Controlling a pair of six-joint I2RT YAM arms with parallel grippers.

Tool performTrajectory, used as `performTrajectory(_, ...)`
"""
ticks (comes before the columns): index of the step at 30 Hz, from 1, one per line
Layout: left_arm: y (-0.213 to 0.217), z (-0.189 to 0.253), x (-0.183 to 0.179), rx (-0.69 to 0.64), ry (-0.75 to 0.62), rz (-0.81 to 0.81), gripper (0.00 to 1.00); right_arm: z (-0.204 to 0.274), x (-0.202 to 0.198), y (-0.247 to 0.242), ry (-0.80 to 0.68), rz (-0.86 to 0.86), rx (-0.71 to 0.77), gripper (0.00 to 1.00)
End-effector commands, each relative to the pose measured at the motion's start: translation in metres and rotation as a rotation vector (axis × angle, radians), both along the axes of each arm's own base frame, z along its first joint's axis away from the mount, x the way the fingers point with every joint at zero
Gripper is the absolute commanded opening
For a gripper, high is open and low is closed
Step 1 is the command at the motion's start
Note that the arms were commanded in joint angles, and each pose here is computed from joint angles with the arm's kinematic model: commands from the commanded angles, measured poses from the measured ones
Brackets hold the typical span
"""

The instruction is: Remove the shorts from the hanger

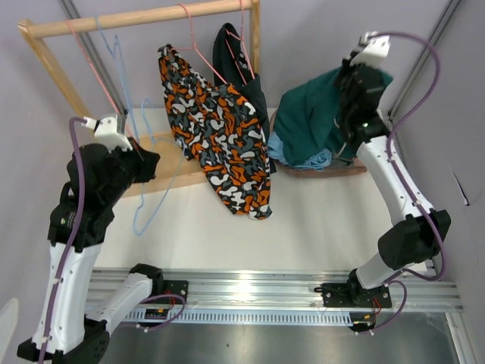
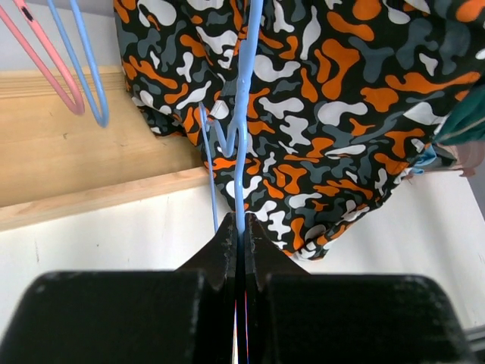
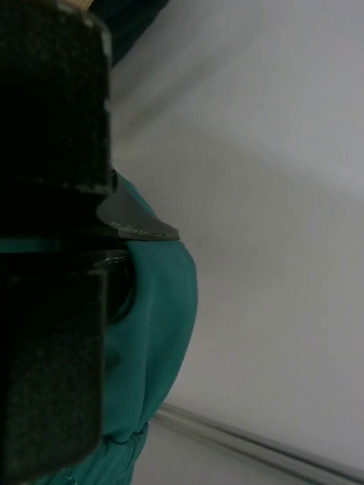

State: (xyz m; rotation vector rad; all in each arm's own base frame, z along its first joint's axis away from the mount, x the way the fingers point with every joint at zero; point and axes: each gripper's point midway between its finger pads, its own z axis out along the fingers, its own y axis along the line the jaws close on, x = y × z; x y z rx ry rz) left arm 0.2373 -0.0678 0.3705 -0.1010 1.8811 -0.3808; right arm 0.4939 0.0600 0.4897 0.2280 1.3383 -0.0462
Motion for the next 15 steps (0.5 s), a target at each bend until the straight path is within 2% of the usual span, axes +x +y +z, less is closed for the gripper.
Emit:
performTrajectory(1,0.0,0.05,0.021,0.002,-0.127,0.015,0.0,-0.074,0.009,0.012,0.068,0.054,0.117,0.0)
performTrajectory(2,0.0,0.063,0.023,-0.003,-0.149,0.017,0.0,-0.105,0.012,0.016,0.138,0.078,0.16,0.01)
performTrajectory(3,-0.003,0.064,0.033,0.001,-0.141,0.017,0.0,-0.141,0.02,0.019,0.225,0.094,0.176,0.12)
performTrajectory(4,-0.004,0.075,0.036,-0.001,-0.159,0.015,0.0,-0.171,0.023,0.021,0.3,0.111,0.197,0.6)
performTrajectory(5,-0.004,0.09,0.038,-0.003,-0.187,0.013,0.0,-0.213,0.02,0.019,0.418,0.112,0.215,0.87)
performTrajectory(6,-0.005,0.092,0.043,0.002,-0.179,0.014,0.0,-0.244,0.018,0.026,0.5,0.136,0.255,0.99)
performTrajectory(7,-0.006,0.111,0.051,0.004,-0.205,0.014,0.0,-0.26,0.011,0.028,0.548,0.138,0.27,0.99)
performTrajectory(8,-0.007,0.113,0.056,0.011,-0.203,0.014,0.0,-0.293,-0.005,0.036,0.625,0.158,0.279,0.99)
performTrajectory(9,-0.007,0.114,0.062,0.02,-0.193,0.017,0.0,-0.304,-0.015,0.041,0.644,0.16,0.315,0.99)
performTrajectory(11,-0.006,0.134,0.077,0.039,-0.218,0.032,0.0,-0.295,-0.039,0.053,0.598,0.206,0.355,0.99)
performTrajectory(12,-0.002,0.135,0.084,0.052,-0.212,0.062,0.0,-0.321,-0.064,0.068,0.644,0.241,0.358,0.99)
performTrajectory(13,0.0,0.141,0.086,0.064,-0.217,0.074,0.0,-0.307,-0.079,0.074,0.603,0.271,0.363,0.99)
performTrajectory(15,0.005,0.159,0.098,0.073,-0.25,0.11,0.0,-0.329,-0.114,0.096,0.646,0.314,0.328,0.99)
